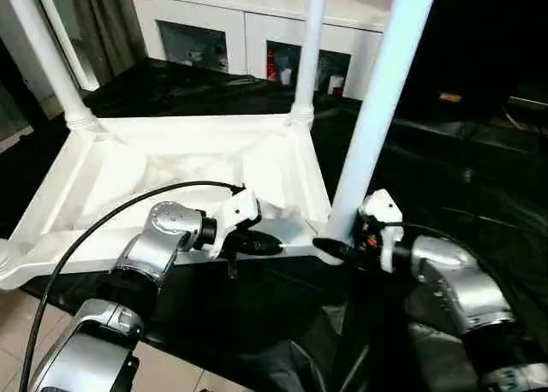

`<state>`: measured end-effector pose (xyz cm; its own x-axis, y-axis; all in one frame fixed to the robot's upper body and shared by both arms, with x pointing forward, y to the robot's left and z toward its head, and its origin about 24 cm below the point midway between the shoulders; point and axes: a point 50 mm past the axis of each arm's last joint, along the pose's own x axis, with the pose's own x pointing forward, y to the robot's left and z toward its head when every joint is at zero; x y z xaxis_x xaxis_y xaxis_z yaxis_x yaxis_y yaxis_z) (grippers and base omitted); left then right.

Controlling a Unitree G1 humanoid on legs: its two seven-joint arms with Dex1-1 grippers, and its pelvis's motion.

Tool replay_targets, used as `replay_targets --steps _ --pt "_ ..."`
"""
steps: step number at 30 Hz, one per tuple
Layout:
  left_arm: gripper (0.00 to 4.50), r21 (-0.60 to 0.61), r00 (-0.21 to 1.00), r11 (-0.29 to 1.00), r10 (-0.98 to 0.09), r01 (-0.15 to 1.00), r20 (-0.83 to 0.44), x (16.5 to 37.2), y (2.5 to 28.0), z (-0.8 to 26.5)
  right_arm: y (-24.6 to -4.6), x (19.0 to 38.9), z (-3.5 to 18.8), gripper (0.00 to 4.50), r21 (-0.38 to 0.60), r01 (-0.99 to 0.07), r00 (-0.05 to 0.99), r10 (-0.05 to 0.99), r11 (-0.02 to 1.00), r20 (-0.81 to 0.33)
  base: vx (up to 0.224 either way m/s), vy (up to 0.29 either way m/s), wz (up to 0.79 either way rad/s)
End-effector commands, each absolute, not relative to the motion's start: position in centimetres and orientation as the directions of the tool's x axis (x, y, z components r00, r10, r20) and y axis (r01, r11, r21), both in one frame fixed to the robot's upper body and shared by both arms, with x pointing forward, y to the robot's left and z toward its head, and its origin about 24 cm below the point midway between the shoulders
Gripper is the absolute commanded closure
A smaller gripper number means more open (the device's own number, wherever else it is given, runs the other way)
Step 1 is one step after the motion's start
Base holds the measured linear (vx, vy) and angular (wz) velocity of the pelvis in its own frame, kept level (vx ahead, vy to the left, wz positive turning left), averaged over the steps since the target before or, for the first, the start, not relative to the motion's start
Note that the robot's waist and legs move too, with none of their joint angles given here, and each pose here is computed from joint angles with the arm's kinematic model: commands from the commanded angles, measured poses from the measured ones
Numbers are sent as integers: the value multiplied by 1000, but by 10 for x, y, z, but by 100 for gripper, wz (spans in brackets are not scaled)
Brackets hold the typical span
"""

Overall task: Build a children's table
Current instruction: Rotate leg to tighten

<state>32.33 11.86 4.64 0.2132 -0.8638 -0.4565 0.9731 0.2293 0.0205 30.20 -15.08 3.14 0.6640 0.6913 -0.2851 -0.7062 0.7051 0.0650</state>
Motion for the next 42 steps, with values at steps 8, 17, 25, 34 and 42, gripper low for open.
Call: replay_targets --steps 8,17,25,34,42 --pt "450 65 564 599 -705 798 -430 348 96 38 -122 309 -1 175 96 -326 857 337 940 -390 0 0 0" --pt "450 52 502 532 -755 845 -422 344 81 37 -107 316 7 96 104 -331 879 347 938 -328 0 0 0" --pt "450 30 402 437 -796 899 -452 337 97 36 -129 318 29 62 39 -549 799 537 835 -271 0 0 0" --pt "450 -53 138 184 -872 981 -469 319 120 41 -170 305 48 62 -14 -762 619 721 648 -311 0 0 0" --pt "450 -85 85 140 -882 986 -464 314 125 44 -169 296 42 62 -8 -829 522 768 560 -370 0 0 0"
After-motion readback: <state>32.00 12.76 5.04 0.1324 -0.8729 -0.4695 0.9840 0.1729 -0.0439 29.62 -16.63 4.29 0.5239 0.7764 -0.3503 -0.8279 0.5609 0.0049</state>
